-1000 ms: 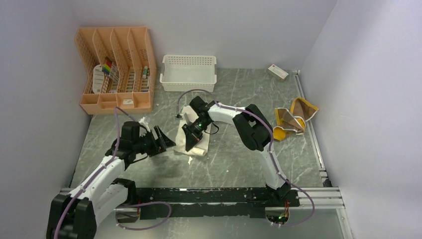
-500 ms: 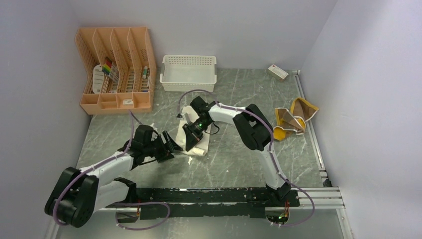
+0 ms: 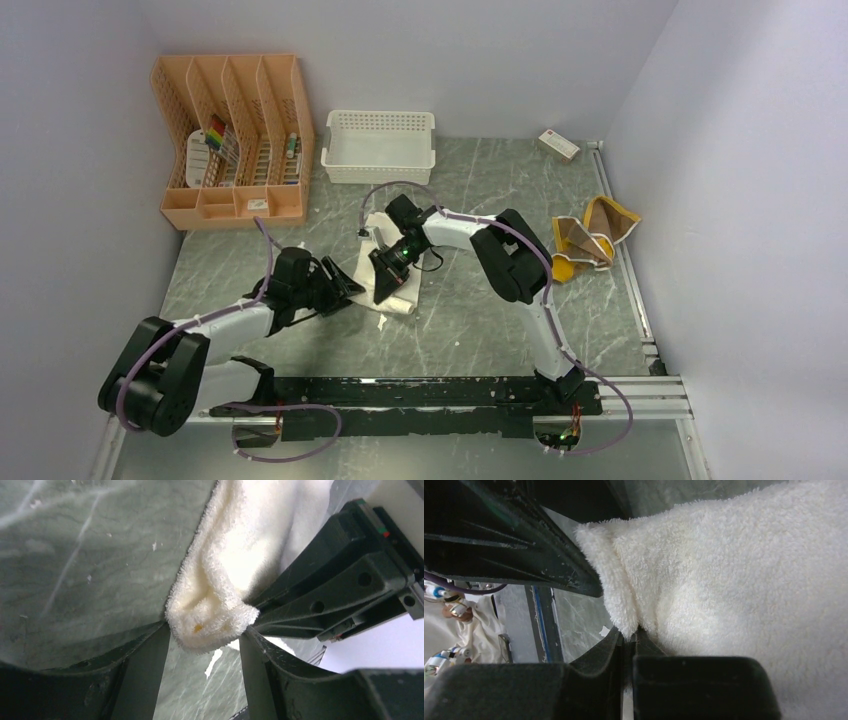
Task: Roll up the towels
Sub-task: Roll the towel at the center of the board.
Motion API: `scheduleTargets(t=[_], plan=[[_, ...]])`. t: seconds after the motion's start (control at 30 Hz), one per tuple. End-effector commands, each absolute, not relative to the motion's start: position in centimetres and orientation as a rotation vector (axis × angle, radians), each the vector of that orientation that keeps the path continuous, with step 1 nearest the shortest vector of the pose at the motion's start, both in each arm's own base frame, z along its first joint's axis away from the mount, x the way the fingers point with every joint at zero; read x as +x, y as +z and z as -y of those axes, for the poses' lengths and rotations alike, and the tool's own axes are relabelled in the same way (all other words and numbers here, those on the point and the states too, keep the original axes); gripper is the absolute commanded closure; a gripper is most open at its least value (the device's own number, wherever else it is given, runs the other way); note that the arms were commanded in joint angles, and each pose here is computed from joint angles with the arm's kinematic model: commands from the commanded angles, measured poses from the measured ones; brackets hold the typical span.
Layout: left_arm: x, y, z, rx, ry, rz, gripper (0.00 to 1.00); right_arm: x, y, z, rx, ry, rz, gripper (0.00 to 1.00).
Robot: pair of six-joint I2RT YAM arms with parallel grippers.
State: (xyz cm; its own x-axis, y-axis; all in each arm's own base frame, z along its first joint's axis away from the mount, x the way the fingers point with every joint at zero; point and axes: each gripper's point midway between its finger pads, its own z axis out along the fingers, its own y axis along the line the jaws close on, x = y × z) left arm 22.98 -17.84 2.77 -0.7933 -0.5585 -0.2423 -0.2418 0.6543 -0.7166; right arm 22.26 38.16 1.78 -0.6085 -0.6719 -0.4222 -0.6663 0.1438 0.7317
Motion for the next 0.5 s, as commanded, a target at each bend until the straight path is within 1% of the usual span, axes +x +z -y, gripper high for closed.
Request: scheduleTargets(t=[0.0,0.1,0.33,0.4,0.43,0.47], plan=[[24.2,1.3,16.3,-0.668,-0.797,-2.422,0.35,22.7,0.7,-37.3,1.419,-1.449,2.417,1.00],[24.4,0.4,16.2,-0.663,-0.779,-2.433,0.37,22.7,0.7,-37.3,1.419,-1.452,2.411,1.00],[23.6,-1.7,17.0,-0.631,-0.785,-2.491,0.48,22.7,0.7,-37.0,1.436,-1.447,2.413,0.99],[23.3,-2.2,16.9,-0.631,-0.777,-2.504,0.53,23.0,0.7,-36.9,1.460,-1.427,2.439,0.82],[23.1,-2.5,16.8,-0.632,-0.772,-2.510,0.56,23.2,0.8,-36.8,1.477,-1.414,2.457,0.54],[22.9,-2.8,16.7,-0.633,-0.765,-2.518,0.65,23.5,1.1,-36.8,1.501,-1.404,2.478,0.07]])
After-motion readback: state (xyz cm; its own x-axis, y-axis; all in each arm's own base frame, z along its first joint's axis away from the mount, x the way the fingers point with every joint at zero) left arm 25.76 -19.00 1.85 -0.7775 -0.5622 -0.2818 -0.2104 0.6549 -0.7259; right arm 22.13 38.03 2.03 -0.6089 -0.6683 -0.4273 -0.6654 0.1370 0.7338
